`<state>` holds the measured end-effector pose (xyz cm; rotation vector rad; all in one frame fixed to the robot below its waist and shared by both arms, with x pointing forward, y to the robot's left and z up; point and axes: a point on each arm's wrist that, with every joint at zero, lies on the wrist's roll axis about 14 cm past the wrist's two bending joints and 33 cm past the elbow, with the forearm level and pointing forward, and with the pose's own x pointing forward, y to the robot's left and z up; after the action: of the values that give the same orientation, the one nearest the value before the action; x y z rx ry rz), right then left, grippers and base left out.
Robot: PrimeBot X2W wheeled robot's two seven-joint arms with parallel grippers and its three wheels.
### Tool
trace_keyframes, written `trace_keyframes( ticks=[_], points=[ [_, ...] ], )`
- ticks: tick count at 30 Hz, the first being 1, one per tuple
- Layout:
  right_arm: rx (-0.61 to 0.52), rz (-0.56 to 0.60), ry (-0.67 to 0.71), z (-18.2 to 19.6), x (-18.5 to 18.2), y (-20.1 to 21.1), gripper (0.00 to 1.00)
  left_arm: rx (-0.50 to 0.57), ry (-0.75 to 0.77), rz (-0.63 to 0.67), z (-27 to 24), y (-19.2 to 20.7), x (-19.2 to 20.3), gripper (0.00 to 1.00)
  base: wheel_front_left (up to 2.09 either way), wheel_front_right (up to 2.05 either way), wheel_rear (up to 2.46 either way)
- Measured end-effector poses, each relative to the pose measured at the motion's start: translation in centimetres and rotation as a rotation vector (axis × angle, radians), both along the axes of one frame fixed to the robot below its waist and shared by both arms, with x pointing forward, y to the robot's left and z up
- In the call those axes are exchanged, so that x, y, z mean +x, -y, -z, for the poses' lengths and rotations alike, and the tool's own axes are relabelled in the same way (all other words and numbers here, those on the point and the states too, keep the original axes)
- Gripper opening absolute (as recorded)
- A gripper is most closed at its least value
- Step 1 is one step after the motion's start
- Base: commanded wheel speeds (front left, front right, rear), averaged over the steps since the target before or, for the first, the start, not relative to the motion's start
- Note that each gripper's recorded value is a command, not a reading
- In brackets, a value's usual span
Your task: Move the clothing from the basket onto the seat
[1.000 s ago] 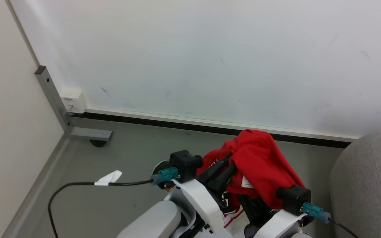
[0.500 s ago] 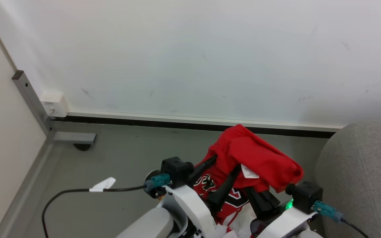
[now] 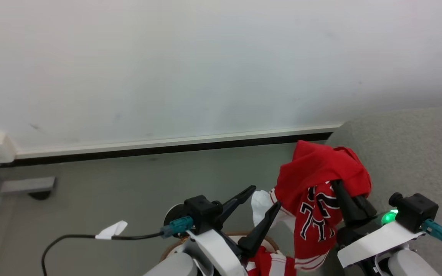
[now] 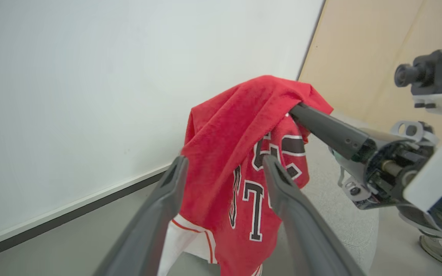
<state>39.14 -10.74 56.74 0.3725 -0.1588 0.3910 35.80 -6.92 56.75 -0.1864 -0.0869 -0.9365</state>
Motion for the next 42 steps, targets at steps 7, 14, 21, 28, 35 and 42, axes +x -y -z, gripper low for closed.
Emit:
trace_keyframes(
  ticks=[7,14,21,28,35,42],
  points=[
    [-0.032,0.186,0.074,-2.3,-1.9,7.4,0.0,0.019,0.027,0.105,0.4,3.8,-0.3,1.0,0.0,0.0,0.0],
    [-0.077,0.367,0.095,-3.0,-5.3,13.7,0.0,0.021,0.036,0.238,1.0,8.1,-1.4,1.0,0.0,0.0,0.0],
    [-0.083,0.51,0.085,-2.9,-8.4,17.6,0.0,0.009,0.046,0.36,1.3,11.6,-3.1,1.0,0.0,0.0,0.0],
    [-0.103,0.552,0.064,-2.5,-7.9,18.8,0.0,-0.001,0.038,0.393,2.2,12.4,-2.8,1.0,0.0,0.0,0.0],
    [-0.146,0.598,0.097,-5.1,-3.2,22.1,0.0,0.005,0.057,0.396,3.2,12.0,-0.8,1.0,0.0,0.0,0.0],
    [-0.242,0.638,0.109,-7.6,4.5,25.6,0.0,0.017,0.01,0.334,6.0,9.8,3.2,1.0,0.0,0.0,0.0]
  ],
)
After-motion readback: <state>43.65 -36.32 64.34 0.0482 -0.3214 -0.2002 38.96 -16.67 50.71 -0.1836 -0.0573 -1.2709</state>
